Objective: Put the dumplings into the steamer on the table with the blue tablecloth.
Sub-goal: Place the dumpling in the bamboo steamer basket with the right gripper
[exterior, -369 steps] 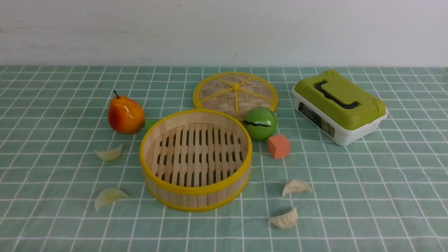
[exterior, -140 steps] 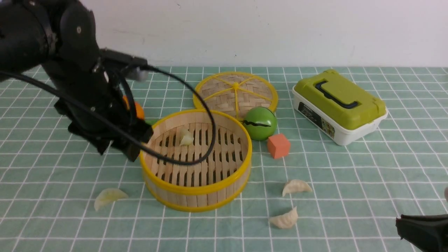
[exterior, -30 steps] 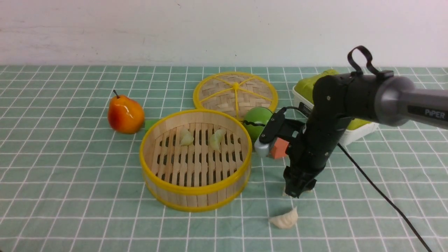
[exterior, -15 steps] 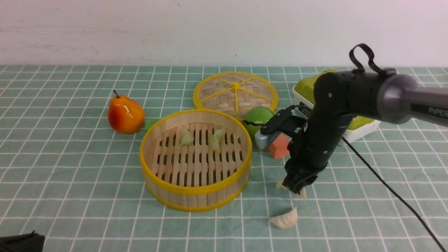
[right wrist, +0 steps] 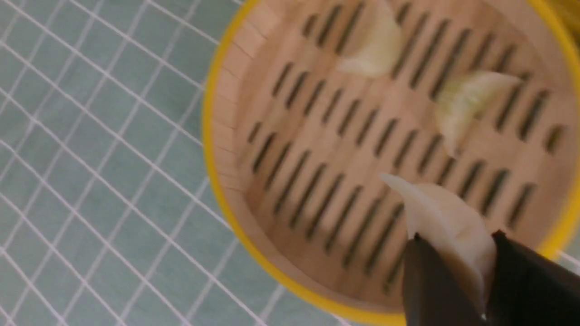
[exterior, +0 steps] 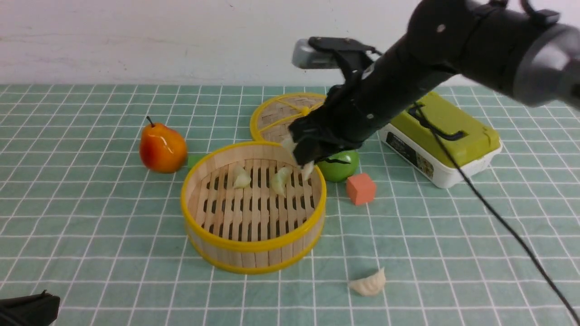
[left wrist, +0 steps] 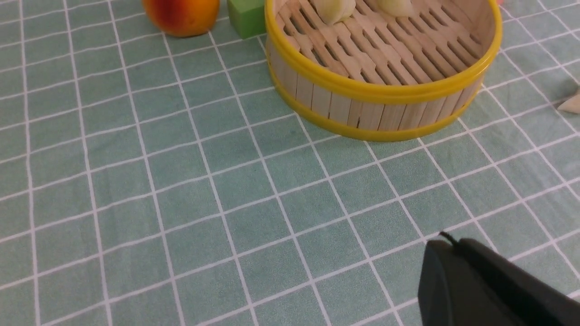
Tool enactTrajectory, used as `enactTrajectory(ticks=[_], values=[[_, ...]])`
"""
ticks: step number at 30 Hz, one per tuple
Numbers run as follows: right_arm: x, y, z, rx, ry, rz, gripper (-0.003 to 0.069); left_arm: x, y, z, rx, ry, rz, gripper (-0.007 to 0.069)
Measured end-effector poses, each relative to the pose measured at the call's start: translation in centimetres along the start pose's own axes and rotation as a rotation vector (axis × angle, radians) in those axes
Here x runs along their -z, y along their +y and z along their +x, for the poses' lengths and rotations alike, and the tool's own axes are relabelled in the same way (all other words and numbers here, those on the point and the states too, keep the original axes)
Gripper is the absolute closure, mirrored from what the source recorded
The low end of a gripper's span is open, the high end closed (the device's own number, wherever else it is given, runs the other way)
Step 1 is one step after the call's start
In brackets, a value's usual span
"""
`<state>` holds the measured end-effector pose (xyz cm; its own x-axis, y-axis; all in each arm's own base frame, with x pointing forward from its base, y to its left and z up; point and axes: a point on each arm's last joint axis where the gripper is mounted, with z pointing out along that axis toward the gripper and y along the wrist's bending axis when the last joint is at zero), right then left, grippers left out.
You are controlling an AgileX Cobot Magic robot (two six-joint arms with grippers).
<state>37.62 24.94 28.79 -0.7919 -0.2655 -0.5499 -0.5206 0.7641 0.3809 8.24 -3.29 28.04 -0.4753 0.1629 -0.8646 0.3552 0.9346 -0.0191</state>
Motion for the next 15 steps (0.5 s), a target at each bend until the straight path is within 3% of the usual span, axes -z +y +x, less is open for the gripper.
enactTrajectory(ticks=[6, 15], values=[[-8.2, 1.2, 1.9, -0.087, -0.002, -0.002, 0.0491, 0.0, -0.2, 0.0, 0.025, 0.002, 0.017, 0.0639], [-11.5, -0.1, 2.9, -0.176, 0.002, 0.016, 0.0464, 0.0, -0.2, 0.0, 0.034, 0.004, 0.024, 0.0639]])
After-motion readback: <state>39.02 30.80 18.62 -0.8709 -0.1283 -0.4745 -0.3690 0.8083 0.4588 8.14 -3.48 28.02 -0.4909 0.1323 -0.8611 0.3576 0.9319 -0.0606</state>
